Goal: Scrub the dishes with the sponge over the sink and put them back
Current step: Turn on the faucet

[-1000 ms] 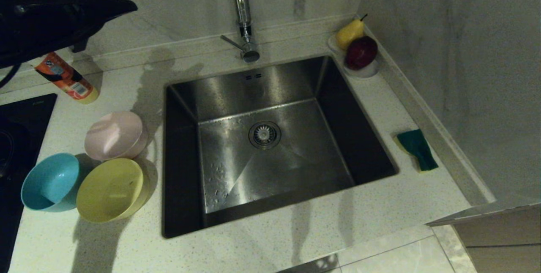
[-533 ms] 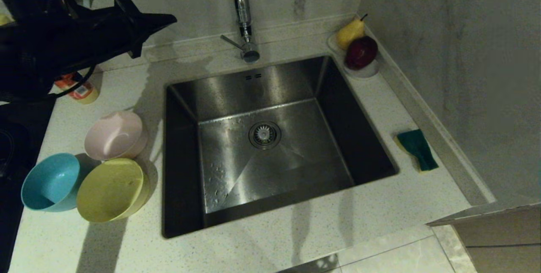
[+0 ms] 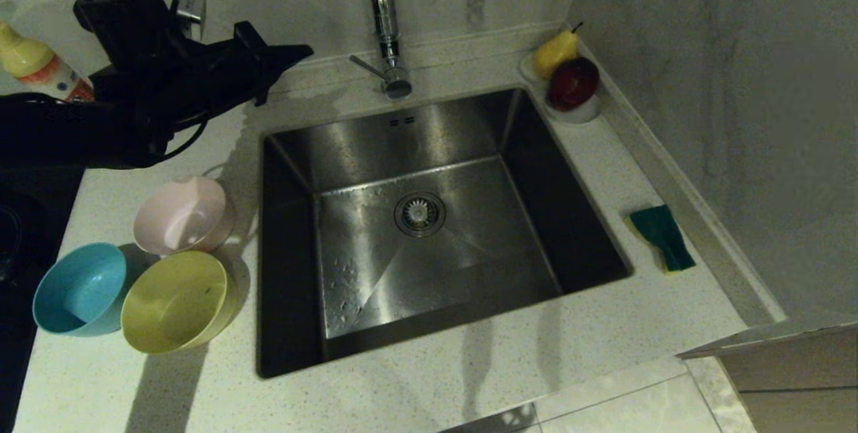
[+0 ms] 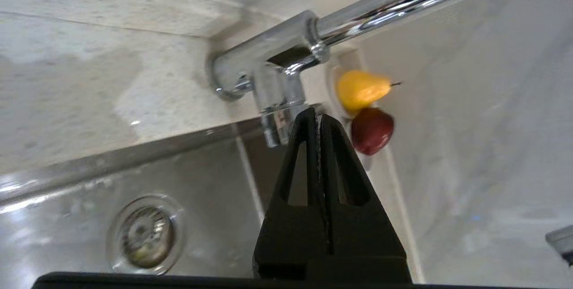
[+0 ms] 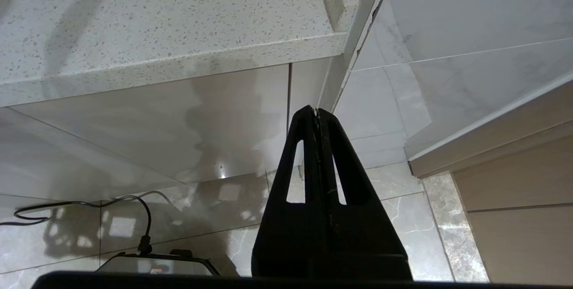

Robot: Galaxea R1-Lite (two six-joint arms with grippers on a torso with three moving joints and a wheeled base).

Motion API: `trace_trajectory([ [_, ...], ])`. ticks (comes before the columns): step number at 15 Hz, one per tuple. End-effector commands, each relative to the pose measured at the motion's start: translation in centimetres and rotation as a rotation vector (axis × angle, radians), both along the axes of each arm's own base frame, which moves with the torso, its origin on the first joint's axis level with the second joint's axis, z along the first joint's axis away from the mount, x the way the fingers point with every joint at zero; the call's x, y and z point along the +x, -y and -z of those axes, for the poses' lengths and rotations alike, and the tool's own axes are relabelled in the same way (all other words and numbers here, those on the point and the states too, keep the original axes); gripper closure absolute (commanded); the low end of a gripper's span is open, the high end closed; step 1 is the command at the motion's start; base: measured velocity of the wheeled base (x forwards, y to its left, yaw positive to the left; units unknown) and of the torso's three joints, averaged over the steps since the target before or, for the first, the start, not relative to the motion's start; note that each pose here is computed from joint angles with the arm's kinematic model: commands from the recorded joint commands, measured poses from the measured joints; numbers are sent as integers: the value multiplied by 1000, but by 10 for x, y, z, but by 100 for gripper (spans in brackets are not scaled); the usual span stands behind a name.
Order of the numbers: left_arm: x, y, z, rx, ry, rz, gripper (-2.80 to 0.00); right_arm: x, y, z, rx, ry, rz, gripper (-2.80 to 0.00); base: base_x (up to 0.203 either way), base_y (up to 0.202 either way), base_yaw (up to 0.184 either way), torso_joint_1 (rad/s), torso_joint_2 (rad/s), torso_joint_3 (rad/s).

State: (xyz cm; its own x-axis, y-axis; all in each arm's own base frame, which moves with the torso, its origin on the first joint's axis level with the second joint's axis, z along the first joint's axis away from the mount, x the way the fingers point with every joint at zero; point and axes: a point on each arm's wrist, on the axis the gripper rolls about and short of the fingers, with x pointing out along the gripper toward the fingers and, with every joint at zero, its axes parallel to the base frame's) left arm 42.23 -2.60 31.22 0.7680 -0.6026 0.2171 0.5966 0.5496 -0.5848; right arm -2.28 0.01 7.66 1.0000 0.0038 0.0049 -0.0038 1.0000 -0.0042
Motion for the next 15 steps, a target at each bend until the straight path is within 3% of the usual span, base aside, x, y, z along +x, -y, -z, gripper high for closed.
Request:
trace_trajectory([
  [1,14,7,2,-20,17,22,0,0,0,0,0,0,-1,0,0,0,0,0,0,0],
  [4,25,24,9,-28,30,45,0,0,0,0,0,0,-2,0,0,0,0,0,0,0],
  [7,30,36,13,-35,103,71,0,0,0,0,0,0,-2,0,0,0,0,0,0,0],
  [10,28,39,11,-36,121,75,0,0,0,0,0,0,-1,0,0,0,0,0,0,0],
  [15,35,44,20,-65,111,7,0,0,0,0,0,0,-1,0,0,0,0,0,0,0],
])
